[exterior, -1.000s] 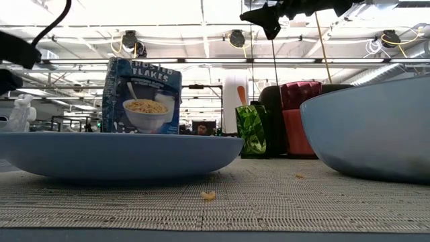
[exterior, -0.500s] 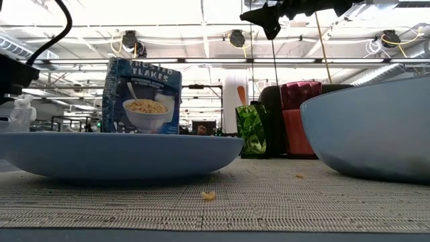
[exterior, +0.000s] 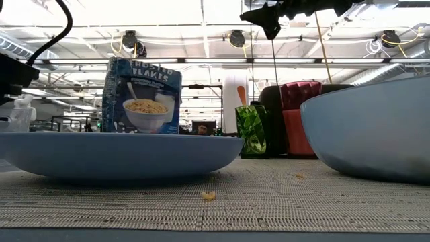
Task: Arrange a breakfast setting
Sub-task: Put the red apple on the gray placemat
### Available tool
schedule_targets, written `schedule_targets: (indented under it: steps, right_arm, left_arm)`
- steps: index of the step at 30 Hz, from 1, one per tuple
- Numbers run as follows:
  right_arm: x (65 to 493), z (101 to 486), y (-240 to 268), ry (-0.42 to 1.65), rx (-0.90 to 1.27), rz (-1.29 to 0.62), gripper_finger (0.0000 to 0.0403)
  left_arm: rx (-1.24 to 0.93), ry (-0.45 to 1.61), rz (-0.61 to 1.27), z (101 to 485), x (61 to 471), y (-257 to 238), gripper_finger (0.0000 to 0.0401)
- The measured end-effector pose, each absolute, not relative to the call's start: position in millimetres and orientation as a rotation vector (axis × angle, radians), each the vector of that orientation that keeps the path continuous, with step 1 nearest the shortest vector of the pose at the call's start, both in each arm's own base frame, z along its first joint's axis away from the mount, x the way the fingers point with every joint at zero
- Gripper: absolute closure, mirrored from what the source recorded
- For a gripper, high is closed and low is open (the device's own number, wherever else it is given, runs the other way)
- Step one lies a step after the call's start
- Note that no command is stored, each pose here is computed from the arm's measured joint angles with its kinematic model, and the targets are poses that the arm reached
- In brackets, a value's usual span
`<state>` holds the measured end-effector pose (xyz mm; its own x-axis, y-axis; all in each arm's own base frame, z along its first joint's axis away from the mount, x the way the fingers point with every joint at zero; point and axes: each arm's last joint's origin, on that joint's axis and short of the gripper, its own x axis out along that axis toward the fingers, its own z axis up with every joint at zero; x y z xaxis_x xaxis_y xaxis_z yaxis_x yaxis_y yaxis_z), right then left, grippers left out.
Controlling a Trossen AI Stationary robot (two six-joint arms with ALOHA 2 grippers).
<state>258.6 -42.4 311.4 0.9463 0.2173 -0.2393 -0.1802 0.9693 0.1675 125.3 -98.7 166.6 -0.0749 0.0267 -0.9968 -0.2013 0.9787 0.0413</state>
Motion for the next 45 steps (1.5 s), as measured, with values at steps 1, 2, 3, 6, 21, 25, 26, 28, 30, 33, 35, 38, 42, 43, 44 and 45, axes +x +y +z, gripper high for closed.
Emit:
schedule_targets:
  steps: [1,2,3,6,21,25,26,28,30,33,35,38,42,43,44,45]
  right_arm:
    - [258.6,311.4,-42.4,0.260,0.145,0.203,0.0156]
    - [258.6,311.4,-42.4,0.259,0.145,0.203,0.0156]
    - [258.6,311.4,-42.4,0.260,0.144,0.203,0.0156]
    - [258.6,311.3,-42.4,0.260,0.145,0.203,0.0156]
    - [258.6,311.4,-42.4,0.260,0.145,0.203,0.0156]
    - [258.6,311.3,-42.4,0.260,0.145,0.203,0.0156]
    - [258.6,311.4,-42.4,0.259,0.145,0.203,0.0156]
    - [258.6,311.4,-42.4,0.260,0.145,0.203,0.0156]
    - [258.6,311.3,-42.3,0.260,0.144,0.203,0.0156]
    - [258.6,311.3,-42.3,0.260,0.144,0.203,0.0156]
    - [258.6,311.3,-42.4,0.259,0.144,0.203,0.0156]
    - [258.6,311.3,-42.4,0.256,0.112,0.207,0.0156]
    - [258.6,311.4,-42.3,0.252,0.079,0.212,0.0156]
    - [258.6,311.4,-42.3,0.252,0.077,0.212,0.0156]
    - [258.6,311.4,-42.3,0.252,0.077,0.212,0.0156]
    - [258.6,311.4,-42.4,0.252,0.077,0.211,0.0156]
  left_arm:
    - [-0.134,1.637,0.189,166.6,125.3,-98.6,0.0050]
    - [-0.135,1.637,0.190,166.6,125.3,-98.6,0.0058]
    - [-0.137,1.637,0.192,166.6,125.3,-98.6,0.0069]
    - [-0.151,1.636,0.206,166.6,125.3,-98.7,0.0106]
    - [-0.200,1.616,0.178,176.3,123.4,-98.0,0.0157]
    - [-0.250,1.606,0.124,196.8,124.7,-100.6,0.0157]
    - [-0.261,1.596,0.111,203.8,125.4,-101.3,0.0157]
    - [-0.289,1.564,0.075,219.5,127.5,-103.2,0.0157]
    - [-0.315,1.525,0.042,235.0,129.7,-104.9,0.0155]
    - [-0.349,1.451,0.001,257.6,133.1,-106.9,0.0144]
    - [-0.355,1.391,-0.001,269.7,136.7,-107.8,0.0141]
    - [-0.369,1.269,0.013,284.0,144.6,-108.1,0.0139]
    - [-0.383,1.053,0.018,293.9,161.3,-109.2,0.0138]
    - [-0.376,0.994,0.018,296.3,165.7,-109.3,0.0137]
    - [-0.367,0.935,0.018,298.9,170.3,-109.3,0.0137]
    - [-0.358,0.875,0.022,301.4,175.5,-109.5,0.0137]
